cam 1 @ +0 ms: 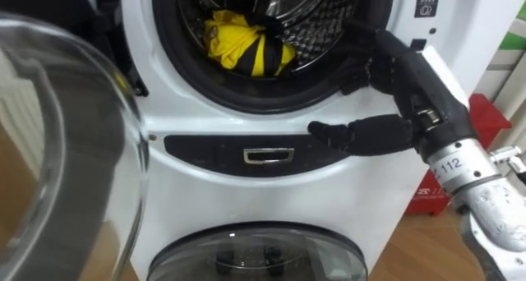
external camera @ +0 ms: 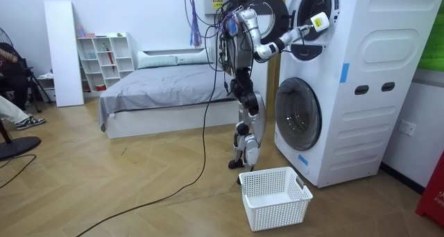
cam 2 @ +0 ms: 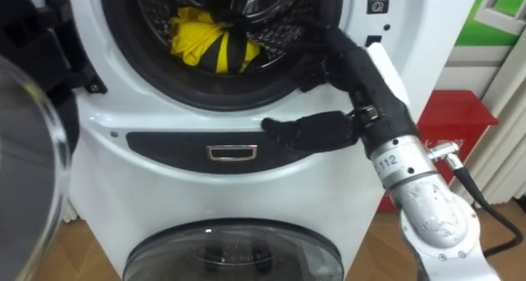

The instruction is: Pick clothes from washing machine

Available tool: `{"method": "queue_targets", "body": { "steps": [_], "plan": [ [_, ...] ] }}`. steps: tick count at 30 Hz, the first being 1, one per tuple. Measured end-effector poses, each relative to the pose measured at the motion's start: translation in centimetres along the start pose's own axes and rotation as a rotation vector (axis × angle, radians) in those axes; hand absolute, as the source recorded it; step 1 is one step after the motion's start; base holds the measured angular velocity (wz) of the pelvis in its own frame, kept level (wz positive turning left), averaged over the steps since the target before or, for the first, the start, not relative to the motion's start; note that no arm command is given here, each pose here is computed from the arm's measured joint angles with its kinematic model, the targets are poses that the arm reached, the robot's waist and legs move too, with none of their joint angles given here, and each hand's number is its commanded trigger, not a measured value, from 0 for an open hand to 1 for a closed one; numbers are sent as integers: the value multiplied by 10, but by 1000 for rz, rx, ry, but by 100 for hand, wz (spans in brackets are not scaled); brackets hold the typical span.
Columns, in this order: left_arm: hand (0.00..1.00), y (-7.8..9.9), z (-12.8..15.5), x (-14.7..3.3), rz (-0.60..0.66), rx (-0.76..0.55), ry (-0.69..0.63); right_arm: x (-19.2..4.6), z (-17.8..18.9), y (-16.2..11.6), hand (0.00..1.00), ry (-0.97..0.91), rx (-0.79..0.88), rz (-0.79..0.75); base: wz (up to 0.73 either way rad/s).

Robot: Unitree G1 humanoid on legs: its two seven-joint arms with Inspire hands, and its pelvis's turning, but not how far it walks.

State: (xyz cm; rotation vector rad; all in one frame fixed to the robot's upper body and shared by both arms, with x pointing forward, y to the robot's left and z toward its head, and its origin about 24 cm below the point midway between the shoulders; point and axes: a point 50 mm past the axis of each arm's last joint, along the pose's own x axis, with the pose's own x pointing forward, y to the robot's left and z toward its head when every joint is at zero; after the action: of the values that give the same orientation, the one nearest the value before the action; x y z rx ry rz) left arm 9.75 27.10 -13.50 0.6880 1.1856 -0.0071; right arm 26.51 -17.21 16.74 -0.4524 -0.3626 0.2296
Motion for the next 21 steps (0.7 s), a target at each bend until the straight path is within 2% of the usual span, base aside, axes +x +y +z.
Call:
{"method": "queue_targets", "body": {
  "steps": [10,21],
  "plan": [
    [0,-5,-10,-1,-29,2,34,-4,11,1,0,-16,-106,74,0],
    [0,6,1,-1,-24,2,-39,-6,18,2,0,-35,-135,125,-2]
  ]
}}
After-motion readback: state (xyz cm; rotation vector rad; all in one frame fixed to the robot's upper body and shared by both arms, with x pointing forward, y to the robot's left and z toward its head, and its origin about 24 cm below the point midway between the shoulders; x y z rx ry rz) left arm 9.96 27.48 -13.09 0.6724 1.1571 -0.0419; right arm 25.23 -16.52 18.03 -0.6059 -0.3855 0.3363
